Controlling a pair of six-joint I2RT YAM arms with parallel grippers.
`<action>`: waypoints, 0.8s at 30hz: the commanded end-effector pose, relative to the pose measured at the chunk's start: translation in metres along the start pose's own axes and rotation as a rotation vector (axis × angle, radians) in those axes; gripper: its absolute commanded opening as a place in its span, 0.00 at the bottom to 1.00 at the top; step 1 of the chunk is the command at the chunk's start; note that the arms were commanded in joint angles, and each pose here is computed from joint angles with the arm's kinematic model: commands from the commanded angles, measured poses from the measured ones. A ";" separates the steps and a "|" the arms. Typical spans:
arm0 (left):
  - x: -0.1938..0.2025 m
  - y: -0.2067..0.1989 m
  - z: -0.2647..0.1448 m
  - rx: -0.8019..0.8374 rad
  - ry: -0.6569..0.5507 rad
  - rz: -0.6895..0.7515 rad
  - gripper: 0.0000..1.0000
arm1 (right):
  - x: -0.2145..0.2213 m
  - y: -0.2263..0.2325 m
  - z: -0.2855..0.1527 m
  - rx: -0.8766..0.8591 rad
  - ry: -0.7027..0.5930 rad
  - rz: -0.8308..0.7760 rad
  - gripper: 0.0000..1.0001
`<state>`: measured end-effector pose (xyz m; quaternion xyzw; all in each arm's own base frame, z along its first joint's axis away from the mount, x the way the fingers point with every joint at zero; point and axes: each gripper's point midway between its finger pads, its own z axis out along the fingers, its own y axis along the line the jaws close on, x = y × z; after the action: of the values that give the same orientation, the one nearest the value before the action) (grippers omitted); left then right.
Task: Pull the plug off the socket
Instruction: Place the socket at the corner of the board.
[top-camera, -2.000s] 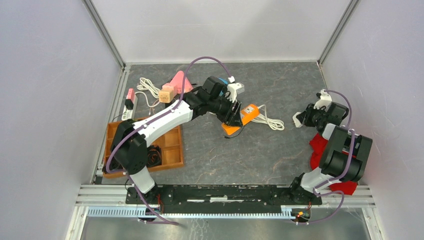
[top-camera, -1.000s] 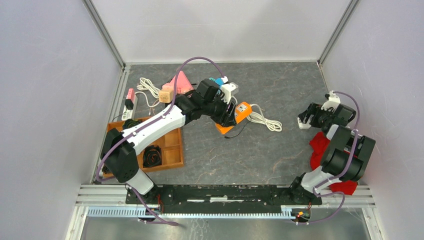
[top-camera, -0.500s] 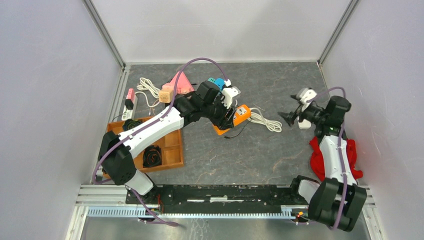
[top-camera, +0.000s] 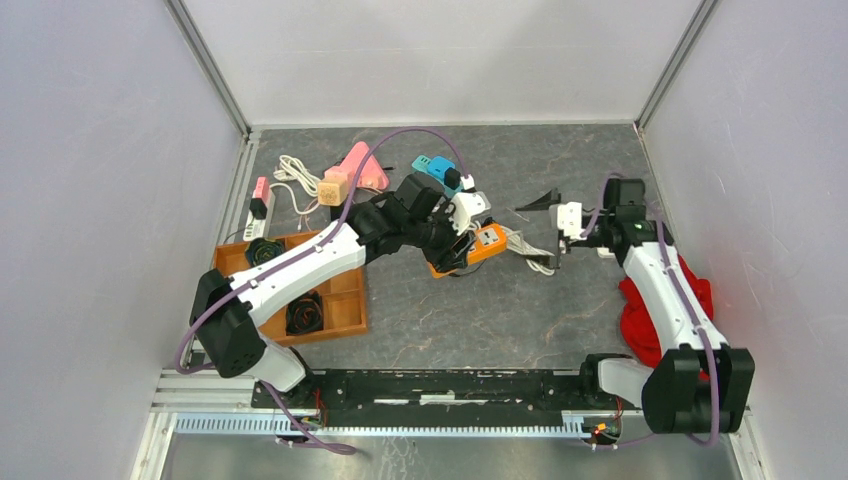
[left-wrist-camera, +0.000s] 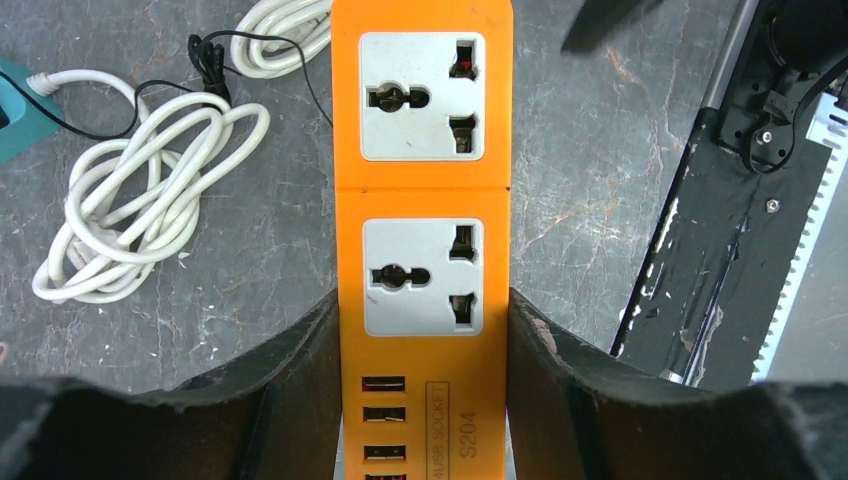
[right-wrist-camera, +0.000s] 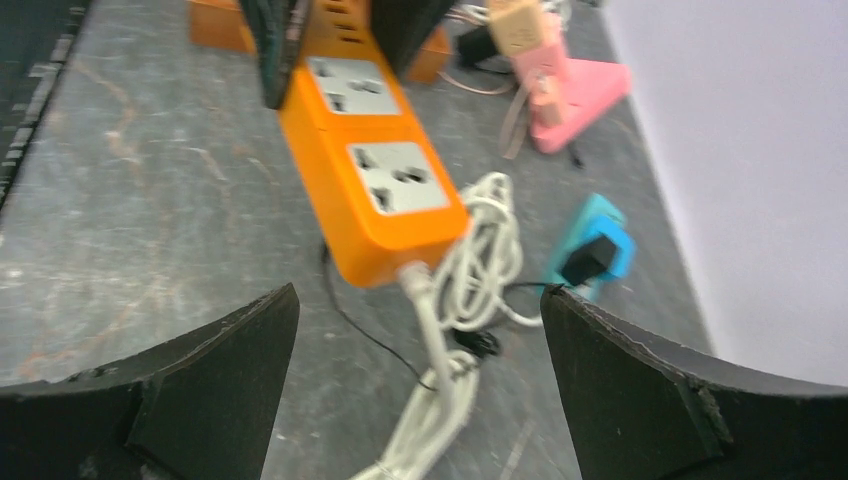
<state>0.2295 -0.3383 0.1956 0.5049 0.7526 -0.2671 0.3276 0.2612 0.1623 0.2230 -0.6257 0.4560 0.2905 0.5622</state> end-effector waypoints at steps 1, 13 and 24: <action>-0.015 -0.009 -0.007 0.023 -0.048 0.092 0.02 | -0.008 0.036 0.018 -0.145 -0.046 -0.012 0.98; -0.009 -0.022 0.001 0.060 -0.008 0.114 0.02 | 0.009 0.043 0.036 -0.178 -0.046 0.127 0.98; -0.005 -0.031 0.006 0.057 0.020 0.144 0.02 | 0.005 0.062 0.046 -0.302 -0.085 0.244 0.97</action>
<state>0.2010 -0.3469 0.1847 0.5478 0.7362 -0.2599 0.3006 0.2245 0.2026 0.1651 -0.6204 0.4895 0.4269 0.4397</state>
